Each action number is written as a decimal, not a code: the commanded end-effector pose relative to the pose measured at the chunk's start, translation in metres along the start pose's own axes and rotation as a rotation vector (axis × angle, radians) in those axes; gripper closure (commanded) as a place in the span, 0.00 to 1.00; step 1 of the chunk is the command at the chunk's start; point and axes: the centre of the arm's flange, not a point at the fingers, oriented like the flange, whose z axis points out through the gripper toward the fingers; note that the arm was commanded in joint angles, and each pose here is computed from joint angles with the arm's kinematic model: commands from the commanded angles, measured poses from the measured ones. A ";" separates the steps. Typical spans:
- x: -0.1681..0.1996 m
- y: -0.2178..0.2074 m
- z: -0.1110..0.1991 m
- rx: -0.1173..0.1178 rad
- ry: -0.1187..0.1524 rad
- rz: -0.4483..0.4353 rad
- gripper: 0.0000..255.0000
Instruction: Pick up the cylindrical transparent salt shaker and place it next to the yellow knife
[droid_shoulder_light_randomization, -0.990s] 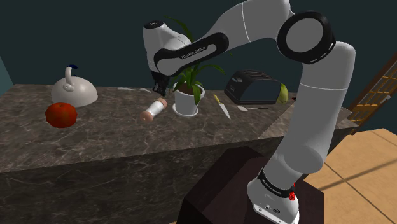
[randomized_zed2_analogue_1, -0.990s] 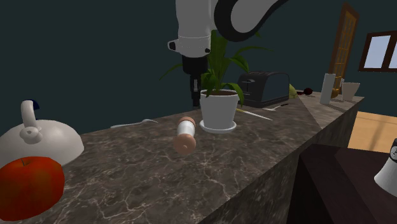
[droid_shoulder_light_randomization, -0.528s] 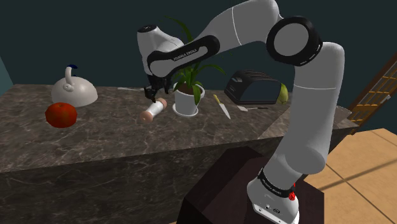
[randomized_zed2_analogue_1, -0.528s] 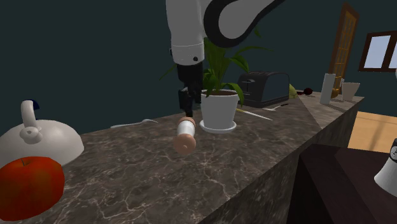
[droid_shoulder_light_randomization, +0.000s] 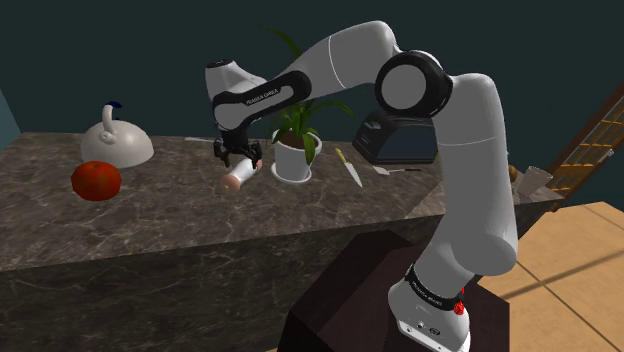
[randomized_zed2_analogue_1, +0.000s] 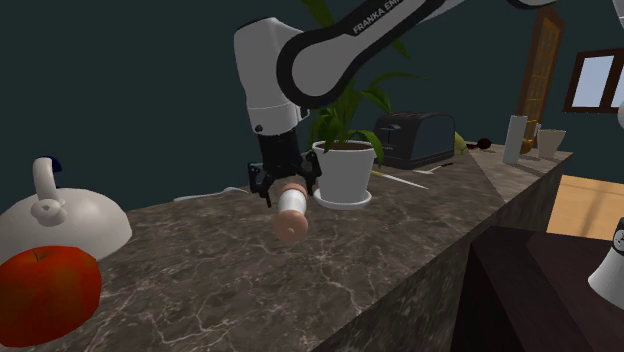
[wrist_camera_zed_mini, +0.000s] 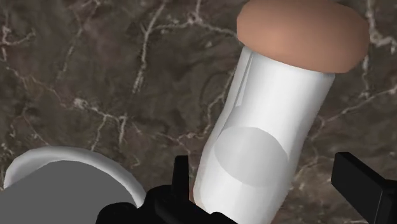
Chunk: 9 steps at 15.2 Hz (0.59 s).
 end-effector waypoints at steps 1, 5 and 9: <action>0.001 0.001 0.010 0.001 -0.001 0.014 0.00; 0.001 0.001 0.024 0.001 -0.001 0.014 0.00; 0.001 0.001 0.024 0.001 -0.001 0.014 0.00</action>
